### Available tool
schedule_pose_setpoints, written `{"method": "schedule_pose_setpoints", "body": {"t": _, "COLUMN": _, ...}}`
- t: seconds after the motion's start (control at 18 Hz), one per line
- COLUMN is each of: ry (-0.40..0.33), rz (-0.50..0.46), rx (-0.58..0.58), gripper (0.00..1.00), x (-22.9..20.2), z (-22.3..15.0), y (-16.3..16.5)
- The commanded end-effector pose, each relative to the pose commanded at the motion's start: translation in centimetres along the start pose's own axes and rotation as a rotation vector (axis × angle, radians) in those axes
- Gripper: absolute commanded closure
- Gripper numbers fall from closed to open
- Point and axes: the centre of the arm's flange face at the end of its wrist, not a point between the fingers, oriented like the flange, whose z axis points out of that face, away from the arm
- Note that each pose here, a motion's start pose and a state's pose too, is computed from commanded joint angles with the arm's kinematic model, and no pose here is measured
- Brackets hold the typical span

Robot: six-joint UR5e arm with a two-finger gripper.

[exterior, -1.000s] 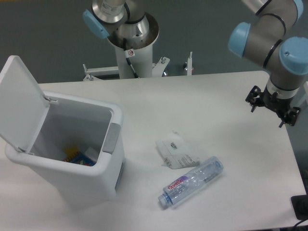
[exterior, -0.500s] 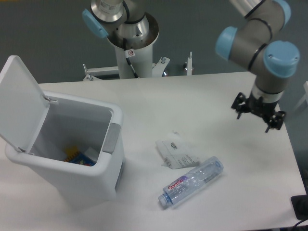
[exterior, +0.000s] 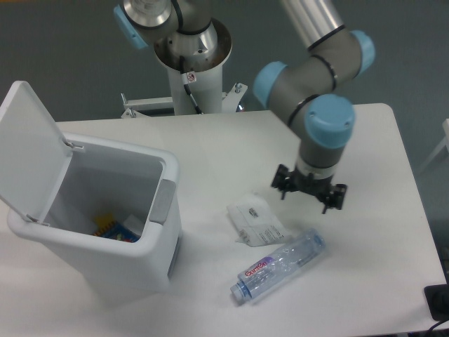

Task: Place the trash in the trash can
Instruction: 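Move the open gripper over the crumpled white tissue, then lower the gripper onto the white tissue and close on it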

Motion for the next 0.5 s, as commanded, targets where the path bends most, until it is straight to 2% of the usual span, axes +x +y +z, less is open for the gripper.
{"method": "schedule_pose_setpoints", "body": {"t": 0.06, "ry": 0.011, "rz": -0.055, "rx": -0.013, "gripper": 0.0, "x": 0.8, "z": 0.8, "y": 0.2}}
{"method": "schedule_pose_setpoints", "body": {"t": 0.11, "ry": 0.018, "rz": -0.062, "rx": -0.021, "gripper": 0.0, "x": 1.6, "z": 1.3, "y": 0.0}}
{"method": "schedule_pose_setpoints", "body": {"t": 0.22, "ry": 0.041, "rz": -0.05, "rx": -0.048, "gripper": 0.0, "x": 3.3, "z": 2.7, "y": 0.2}}
{"method": "schedule_pose_setpoints", "body": {"t": 0.5, "ry": 0.057, "rz": -0.053, "rx": -0.08, "gripper": 0.0, "x": 3.8, "z": 3.9, "y": 0.9}}
